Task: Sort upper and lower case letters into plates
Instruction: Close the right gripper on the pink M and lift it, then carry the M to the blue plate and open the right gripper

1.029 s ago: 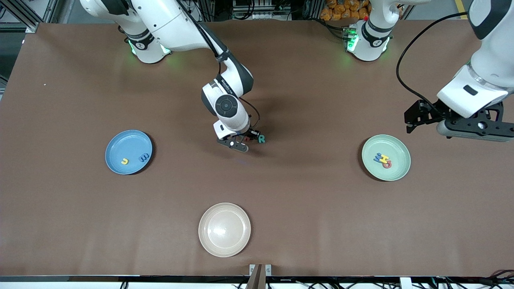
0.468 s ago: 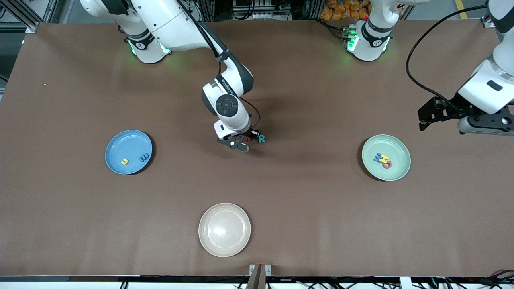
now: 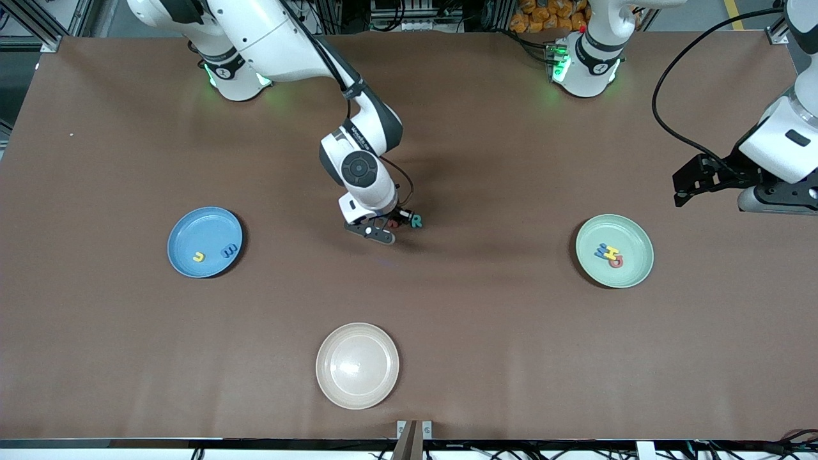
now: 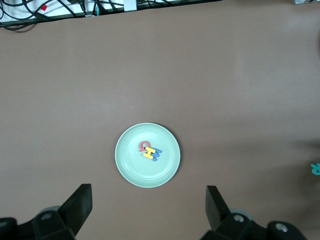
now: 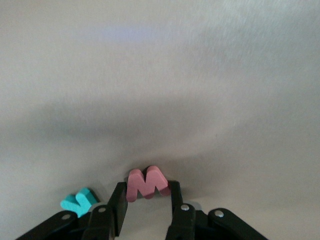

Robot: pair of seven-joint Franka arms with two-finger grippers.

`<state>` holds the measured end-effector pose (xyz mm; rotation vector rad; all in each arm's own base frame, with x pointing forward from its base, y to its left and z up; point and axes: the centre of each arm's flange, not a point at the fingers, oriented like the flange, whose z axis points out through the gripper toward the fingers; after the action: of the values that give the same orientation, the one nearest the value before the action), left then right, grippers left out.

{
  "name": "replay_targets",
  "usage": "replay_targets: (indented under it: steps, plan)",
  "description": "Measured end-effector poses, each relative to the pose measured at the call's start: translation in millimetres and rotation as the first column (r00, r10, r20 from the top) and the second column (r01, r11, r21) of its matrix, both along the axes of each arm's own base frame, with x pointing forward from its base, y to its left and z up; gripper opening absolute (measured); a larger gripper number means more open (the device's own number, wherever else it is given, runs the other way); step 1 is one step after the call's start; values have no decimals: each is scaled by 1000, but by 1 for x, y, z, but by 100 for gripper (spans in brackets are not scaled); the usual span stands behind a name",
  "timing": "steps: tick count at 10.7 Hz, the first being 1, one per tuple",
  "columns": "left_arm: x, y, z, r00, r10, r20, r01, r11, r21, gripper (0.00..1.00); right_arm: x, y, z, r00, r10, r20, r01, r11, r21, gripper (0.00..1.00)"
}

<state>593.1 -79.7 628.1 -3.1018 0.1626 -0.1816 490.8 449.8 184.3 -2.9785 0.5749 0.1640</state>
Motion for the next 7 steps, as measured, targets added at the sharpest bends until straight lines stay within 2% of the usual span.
replay_targets:
  steps: [4,7]
  plan:
    - [-1,1,-1,1000,1,-13,-1,1000,2,100,37,-32,55,999,-22,-42,22,1000,-7,39]
    - [-2,4,-1,1000,7,-21,-7,1000,3,100,77,-103,86,996,-38,-84,37,999,-15,39]
